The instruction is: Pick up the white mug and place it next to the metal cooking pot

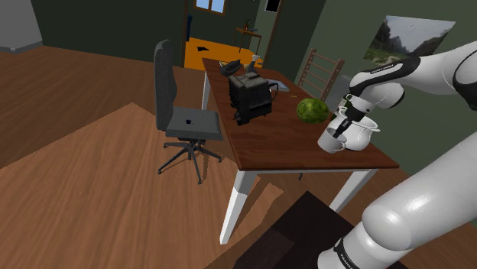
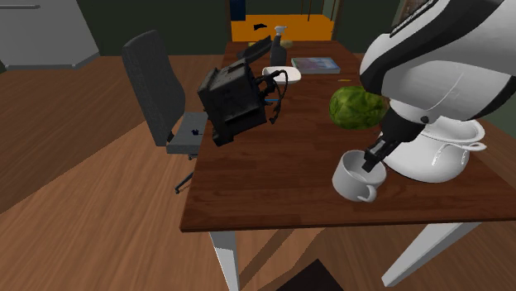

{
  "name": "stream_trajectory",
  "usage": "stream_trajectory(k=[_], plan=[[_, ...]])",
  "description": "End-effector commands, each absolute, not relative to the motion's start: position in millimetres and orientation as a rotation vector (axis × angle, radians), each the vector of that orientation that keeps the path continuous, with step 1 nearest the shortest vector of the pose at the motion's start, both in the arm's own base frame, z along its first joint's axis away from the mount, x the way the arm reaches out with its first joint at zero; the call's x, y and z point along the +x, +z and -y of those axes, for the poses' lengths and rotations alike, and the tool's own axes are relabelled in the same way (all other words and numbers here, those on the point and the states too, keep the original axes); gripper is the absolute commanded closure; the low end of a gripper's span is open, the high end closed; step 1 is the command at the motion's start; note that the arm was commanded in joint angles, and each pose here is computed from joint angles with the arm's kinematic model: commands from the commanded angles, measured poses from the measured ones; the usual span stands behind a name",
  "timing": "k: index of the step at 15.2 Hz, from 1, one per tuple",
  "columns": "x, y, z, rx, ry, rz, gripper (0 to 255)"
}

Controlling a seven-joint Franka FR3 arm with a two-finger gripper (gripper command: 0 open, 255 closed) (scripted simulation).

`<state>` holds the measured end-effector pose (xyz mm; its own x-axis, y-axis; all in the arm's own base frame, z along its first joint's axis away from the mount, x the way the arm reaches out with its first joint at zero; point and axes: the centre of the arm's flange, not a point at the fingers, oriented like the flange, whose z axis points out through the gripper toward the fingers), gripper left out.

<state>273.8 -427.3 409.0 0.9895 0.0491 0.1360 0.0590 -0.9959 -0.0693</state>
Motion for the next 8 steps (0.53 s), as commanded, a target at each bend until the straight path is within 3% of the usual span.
stream_trajectory(k=[1,8], plan=[[274,399,428,-3.061,-0.207,0.083,255],[274,362,428,-3.061,-0.207,0.083,255]])
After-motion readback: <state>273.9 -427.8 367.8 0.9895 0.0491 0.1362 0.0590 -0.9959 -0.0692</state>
